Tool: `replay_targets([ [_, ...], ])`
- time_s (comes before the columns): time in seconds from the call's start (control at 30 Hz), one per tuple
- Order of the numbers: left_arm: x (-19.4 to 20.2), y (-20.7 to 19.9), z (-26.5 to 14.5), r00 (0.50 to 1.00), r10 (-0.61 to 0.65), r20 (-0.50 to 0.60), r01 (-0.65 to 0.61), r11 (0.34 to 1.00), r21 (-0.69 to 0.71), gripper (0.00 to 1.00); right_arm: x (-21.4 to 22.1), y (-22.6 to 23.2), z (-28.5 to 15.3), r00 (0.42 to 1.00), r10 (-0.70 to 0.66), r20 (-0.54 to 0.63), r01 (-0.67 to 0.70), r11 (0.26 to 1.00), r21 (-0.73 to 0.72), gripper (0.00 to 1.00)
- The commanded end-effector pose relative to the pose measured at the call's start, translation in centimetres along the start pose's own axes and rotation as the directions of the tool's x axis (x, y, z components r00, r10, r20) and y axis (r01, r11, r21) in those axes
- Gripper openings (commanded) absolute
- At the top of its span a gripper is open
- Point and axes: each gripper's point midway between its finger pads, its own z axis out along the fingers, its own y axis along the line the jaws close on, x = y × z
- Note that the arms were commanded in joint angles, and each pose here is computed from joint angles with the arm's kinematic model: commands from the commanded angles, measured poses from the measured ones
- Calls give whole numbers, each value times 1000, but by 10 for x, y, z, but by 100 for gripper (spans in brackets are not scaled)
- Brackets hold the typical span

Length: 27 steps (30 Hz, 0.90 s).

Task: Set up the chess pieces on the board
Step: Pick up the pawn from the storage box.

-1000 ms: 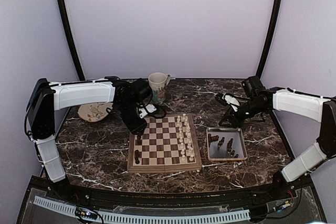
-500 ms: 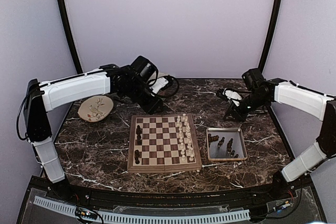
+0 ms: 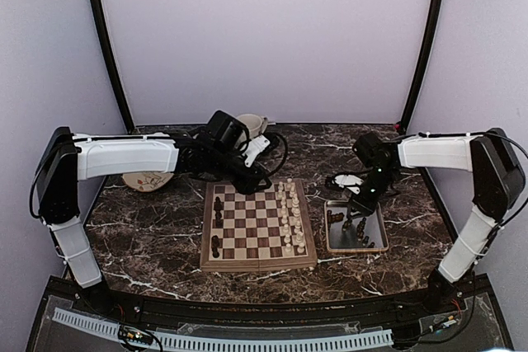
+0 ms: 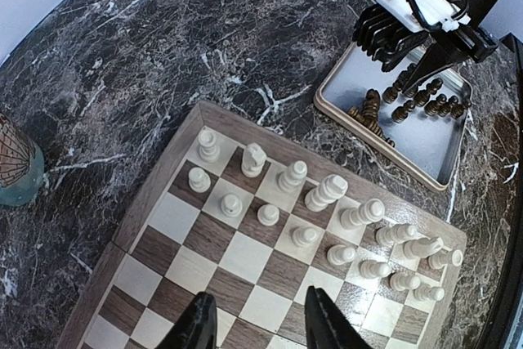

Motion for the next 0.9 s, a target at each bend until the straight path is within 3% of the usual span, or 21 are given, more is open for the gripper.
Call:
replay_targets([
  [0.0, -25, -4, -23, 995, 23, 97, -23, 1000, 1, 39, 1, 2, 5, 999, -1, -44, 1, 1000, -4, 29],
  [0.17, -26, -3, -27, 995, 33, 99, -32, 999, -11, 39, 9, 5, 16, 997, 9, -83, -10, 1000, -18, 26],
  [0.27, -26, -3, -27, 994, 33, 99, -32, 999, -12, 39, 10, 6, 17, 996, 11, -87, -14, 1000, -24, 13],
  [0.37, -25, -3, -27, 995, 33, 98, -32, 999, -9, 39, 7, 6, 13, 997, 11, -76, -12, 1000, -24, 6],
  [0.87, -31, 3, -39, 993, 50, 106, -44, 997, -61, 39, -27, -3, -42, 993, 77, 89, -68, 992, -104, 3],
])
